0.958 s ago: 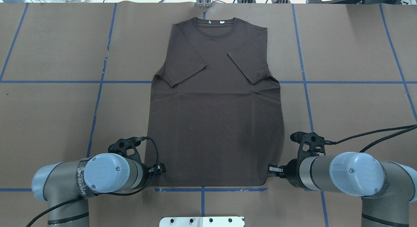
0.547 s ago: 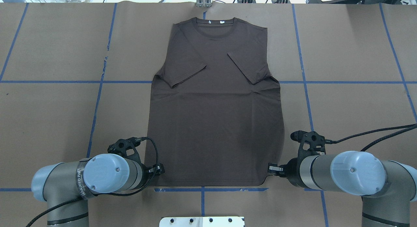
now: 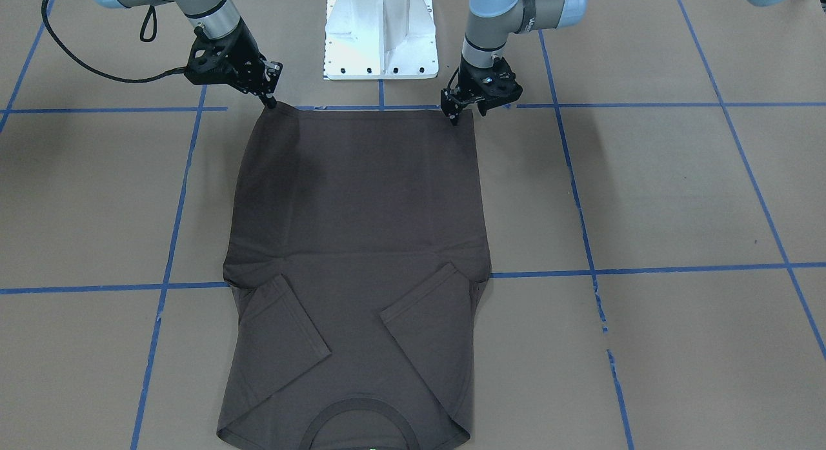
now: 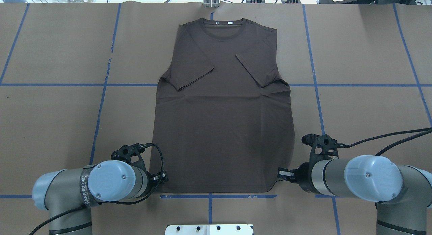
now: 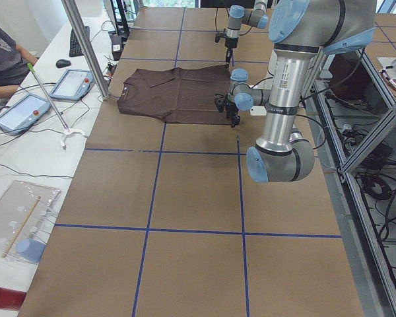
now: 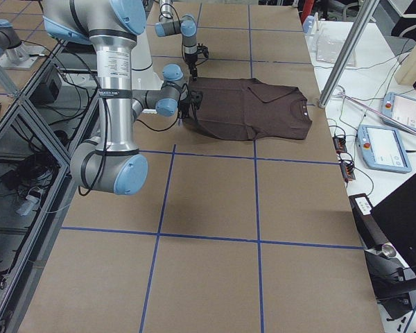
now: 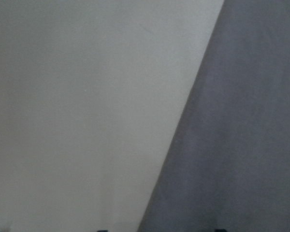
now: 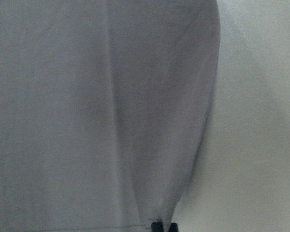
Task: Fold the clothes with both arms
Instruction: 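Close both grippers on the hem corners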
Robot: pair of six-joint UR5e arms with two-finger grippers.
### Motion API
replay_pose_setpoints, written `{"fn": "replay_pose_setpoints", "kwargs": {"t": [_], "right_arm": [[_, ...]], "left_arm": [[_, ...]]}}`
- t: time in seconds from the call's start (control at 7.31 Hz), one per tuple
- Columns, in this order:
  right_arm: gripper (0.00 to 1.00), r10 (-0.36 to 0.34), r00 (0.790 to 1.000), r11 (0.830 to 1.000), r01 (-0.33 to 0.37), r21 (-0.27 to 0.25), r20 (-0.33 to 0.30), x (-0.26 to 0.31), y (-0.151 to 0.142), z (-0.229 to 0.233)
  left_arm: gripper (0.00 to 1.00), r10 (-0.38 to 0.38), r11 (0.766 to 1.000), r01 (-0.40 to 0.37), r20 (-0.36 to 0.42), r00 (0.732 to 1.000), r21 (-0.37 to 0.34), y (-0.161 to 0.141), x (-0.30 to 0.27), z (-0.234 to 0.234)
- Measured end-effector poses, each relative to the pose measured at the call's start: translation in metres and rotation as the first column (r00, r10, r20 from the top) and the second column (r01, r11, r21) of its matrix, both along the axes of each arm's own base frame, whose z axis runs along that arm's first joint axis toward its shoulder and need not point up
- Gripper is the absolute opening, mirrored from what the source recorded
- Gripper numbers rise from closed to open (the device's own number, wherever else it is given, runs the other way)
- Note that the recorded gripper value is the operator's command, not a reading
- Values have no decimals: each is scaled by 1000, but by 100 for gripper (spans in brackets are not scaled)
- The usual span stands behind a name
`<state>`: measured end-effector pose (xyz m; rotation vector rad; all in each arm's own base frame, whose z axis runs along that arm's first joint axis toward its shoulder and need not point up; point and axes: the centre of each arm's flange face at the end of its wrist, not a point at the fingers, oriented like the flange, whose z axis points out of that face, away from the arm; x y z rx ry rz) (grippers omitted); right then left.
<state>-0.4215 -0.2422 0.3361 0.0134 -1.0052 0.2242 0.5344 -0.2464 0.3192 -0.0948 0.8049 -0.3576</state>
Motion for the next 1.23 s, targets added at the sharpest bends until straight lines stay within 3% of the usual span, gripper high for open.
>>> {"fn": "replay_pose_setpoints", "kwargs": {"t": [0.27,0.68,0.96,1.23], "right_arm": [[0,5,1000,1000,-5,1,0,2,-2,0],[0,9,1000,1000,-9,0,0,5,-4,0],[0,9,1000,1000,-9,0,-1,5,-4,0],[0,8,1000,1000,-8,-1,-1,5,-4,0]], "left_arm": [[39,-5,1000,5,0,1000,-6,0,-1,-1],[22,-6,1000,6,-3,1000,-10,3,-1,-2],[0,-6,1000,6,-4,1000,-10,3,0,-3],[0,-6,1000,6,-7,1000,-10,3,-1,-5]]}}
